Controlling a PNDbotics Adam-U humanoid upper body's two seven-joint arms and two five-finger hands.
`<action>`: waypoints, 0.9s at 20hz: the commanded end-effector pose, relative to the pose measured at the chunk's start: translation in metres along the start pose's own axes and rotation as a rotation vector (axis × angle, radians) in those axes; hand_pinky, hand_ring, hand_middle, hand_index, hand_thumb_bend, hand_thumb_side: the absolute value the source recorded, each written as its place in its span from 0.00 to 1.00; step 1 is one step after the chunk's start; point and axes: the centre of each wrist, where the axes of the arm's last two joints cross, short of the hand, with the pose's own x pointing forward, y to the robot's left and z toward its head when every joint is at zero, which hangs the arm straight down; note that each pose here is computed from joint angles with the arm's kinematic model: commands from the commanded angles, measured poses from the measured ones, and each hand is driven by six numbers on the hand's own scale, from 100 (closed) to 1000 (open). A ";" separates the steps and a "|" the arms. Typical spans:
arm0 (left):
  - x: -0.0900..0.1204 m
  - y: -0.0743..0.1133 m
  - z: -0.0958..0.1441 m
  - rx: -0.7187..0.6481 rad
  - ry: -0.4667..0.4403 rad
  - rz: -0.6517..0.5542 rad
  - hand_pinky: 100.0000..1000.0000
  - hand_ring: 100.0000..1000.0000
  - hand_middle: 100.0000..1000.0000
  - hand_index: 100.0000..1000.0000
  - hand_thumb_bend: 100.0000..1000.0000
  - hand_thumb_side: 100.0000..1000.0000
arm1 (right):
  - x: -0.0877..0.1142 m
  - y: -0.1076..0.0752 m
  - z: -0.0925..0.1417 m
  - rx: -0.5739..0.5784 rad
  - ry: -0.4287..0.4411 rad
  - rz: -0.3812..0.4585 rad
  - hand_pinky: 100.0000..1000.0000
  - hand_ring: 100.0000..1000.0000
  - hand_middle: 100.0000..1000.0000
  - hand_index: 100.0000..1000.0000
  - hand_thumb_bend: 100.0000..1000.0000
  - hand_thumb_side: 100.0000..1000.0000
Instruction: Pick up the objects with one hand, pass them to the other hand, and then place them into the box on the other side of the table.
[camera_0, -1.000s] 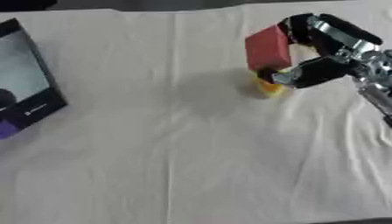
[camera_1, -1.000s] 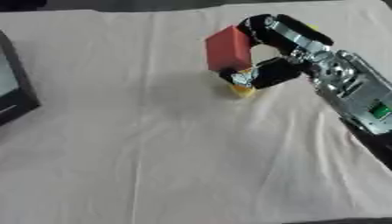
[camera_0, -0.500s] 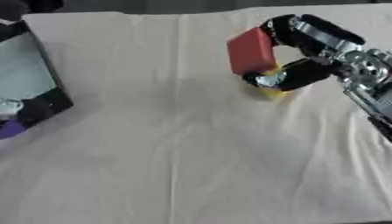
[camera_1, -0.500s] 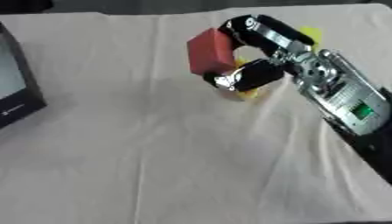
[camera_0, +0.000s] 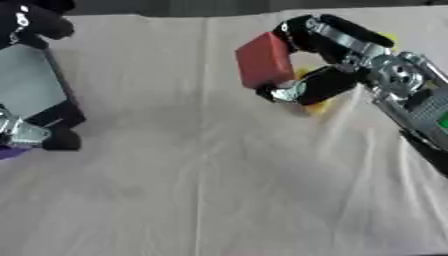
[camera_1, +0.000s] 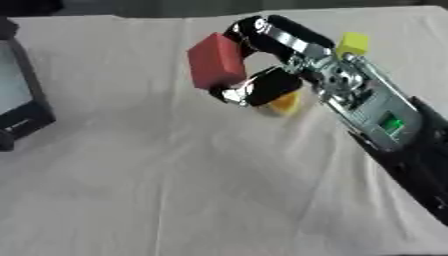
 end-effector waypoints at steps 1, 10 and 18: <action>0.008 0.006 -0.003 -0.016 -0.028 -0.012 0.81 0.83 0.80 0.81 0.89 0.39 | 0.009 -0.002 -0.003 -0.004 -0.023 0.026 0.78 0.51 0.47 0.52 0.33 0.00; 0.014 0.007 -0.009 0.056 -0.033 -0.003 0.81 0.83 0.79 0.81 0.89 0.37 | 0.017 0.009 -0.010 0.021 -0.043 0.022 0.78 0.51 0.47 0.52 0.33 0.00; 0.023 0.000 -0.019 0.052 -0.047 0.034 0.80 0.82 0.79 0.80 0.91 0.40 | 0.031 0.016 -0.019 0.016 -0.094 0.012 0.78 0.52 0.47 0.52 0.33 0.00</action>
